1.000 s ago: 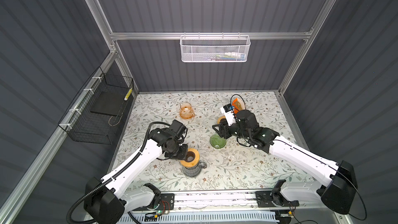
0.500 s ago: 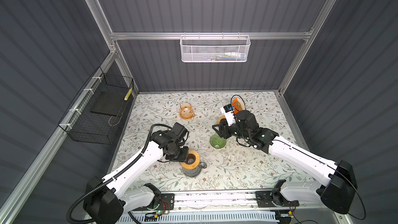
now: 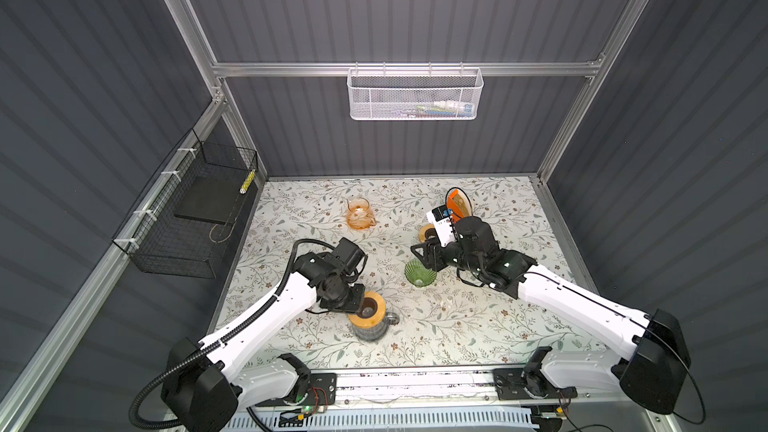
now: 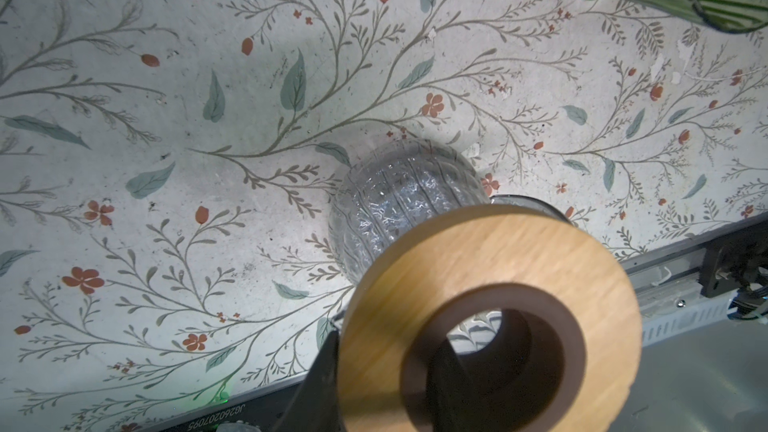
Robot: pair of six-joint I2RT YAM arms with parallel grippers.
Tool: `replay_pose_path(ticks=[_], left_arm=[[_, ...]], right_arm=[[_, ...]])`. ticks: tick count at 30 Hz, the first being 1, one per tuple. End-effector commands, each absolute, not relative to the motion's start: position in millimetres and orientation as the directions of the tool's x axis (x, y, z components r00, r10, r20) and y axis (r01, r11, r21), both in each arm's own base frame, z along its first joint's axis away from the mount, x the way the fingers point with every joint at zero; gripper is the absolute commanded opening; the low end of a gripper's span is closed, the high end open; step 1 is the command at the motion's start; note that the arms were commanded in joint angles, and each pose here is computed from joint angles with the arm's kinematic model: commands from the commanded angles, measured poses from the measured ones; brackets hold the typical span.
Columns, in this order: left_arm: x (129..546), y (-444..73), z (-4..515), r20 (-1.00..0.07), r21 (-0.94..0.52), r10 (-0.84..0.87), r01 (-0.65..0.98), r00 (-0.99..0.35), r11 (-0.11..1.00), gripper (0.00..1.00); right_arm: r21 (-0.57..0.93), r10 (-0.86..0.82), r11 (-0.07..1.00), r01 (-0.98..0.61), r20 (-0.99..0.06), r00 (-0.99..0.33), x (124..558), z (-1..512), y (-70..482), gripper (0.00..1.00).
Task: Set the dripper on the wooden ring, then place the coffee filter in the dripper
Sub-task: 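Lower the wooden ring onto the grey glass pitcher's mouth with the left gripper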
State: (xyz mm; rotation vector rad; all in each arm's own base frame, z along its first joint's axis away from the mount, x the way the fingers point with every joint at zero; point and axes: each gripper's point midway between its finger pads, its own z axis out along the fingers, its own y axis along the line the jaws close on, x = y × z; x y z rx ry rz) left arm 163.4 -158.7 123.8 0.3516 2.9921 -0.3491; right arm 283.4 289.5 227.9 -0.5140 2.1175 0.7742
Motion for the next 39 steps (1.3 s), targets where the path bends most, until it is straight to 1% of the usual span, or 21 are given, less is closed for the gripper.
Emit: replay_pose_path(ticks=[1, 19, 39], left_arm=[[162.5, -158.7, 119.1, -0.120, -0.200, 0.211, 0.232, -0.970, 0.952, 0.17], [164.8, -162.6, 114.2, -0.120, -0.164, 0.238, 0.256, -0.964, 0.953, 0.19], [168.0, -165.2, 115.7, -0.138, -0.145, 0.245, 0.264, -0.960, 0.953, 0.30]], right_arm=[[0.353, -0.073, 0.730, -0.586, -0.811, -0.580, 284.1, 234.1, 287.2, 0.56], [0.346, -0.078, 0.734, -0.584, -0.812, -0.579, 284.7, 232.1, 285.8, 0.56], [0.344, -0.073, 0.740, -0.578, -0.813, -0.577, 284.6, 233.2, 283.2, 0.57]])
